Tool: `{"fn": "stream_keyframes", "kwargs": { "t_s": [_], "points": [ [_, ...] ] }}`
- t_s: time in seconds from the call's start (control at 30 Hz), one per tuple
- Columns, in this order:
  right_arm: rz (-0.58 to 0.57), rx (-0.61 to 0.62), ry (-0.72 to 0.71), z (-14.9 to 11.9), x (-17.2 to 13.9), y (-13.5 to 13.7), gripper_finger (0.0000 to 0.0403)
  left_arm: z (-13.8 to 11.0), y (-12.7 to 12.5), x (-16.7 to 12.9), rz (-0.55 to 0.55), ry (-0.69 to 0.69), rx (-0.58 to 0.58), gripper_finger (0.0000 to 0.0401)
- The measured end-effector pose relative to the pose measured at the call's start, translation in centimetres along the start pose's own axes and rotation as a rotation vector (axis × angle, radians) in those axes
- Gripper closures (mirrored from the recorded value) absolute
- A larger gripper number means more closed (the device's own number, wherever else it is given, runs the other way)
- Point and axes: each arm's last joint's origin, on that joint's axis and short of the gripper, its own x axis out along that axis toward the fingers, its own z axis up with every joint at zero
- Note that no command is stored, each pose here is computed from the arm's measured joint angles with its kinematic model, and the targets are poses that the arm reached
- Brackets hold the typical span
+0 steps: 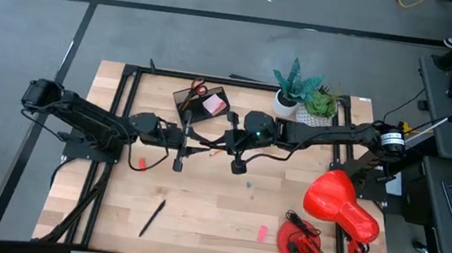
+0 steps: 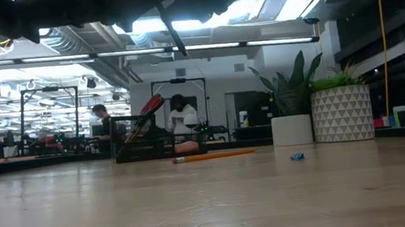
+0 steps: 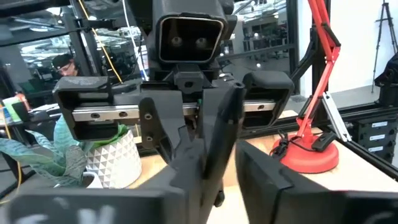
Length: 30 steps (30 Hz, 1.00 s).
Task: Pick and place office supplies into organizer
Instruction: Put the top pen into the desk organizer
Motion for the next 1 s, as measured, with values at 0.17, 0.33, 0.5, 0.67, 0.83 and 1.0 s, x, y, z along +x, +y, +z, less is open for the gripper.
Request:
{"fn": "stream_keyframes", "kwargs": {
  "t_s": [0.17,0.33,0.5,0.67,0.83,1.0],
  "points": [
    [0.003,0.001,0.002,-0.02,0.00,0.01,0.0383,0.01,0.03,0.00,0.005,0.000,0.052,0.0376],
    [0.001,0.001,0.002,-0.02,0.00,0.01,0.0379,0.01,0.04,-0.01,0.013,0.002,0.074,0.0376],
    [-0.004,0.029,0.002,-0.03,-0.01,-0.06,0.0362,-0.03,0.29,0.00,0.027,0.005,0.075,0.0376],
    [-0.009,0.033,0.004,-0.05,-0.02,-0.12,0.0345,-0.10,0.54,0.01,0.037,0.011,0.076,0.0376],
    [-0.008,0.032,0.005,-0.06,-0.02,-0.11,0.0340,-0.23,0.52,-0.04,0.035,0.031,0.077,0.0376],
    [-0.067,0.033,0.020,-0.08,-0.02,-0.24,0.0339,-0.01,0.61,-0.38,0.041,0.045,0.079,0.0376]
  ]
}}
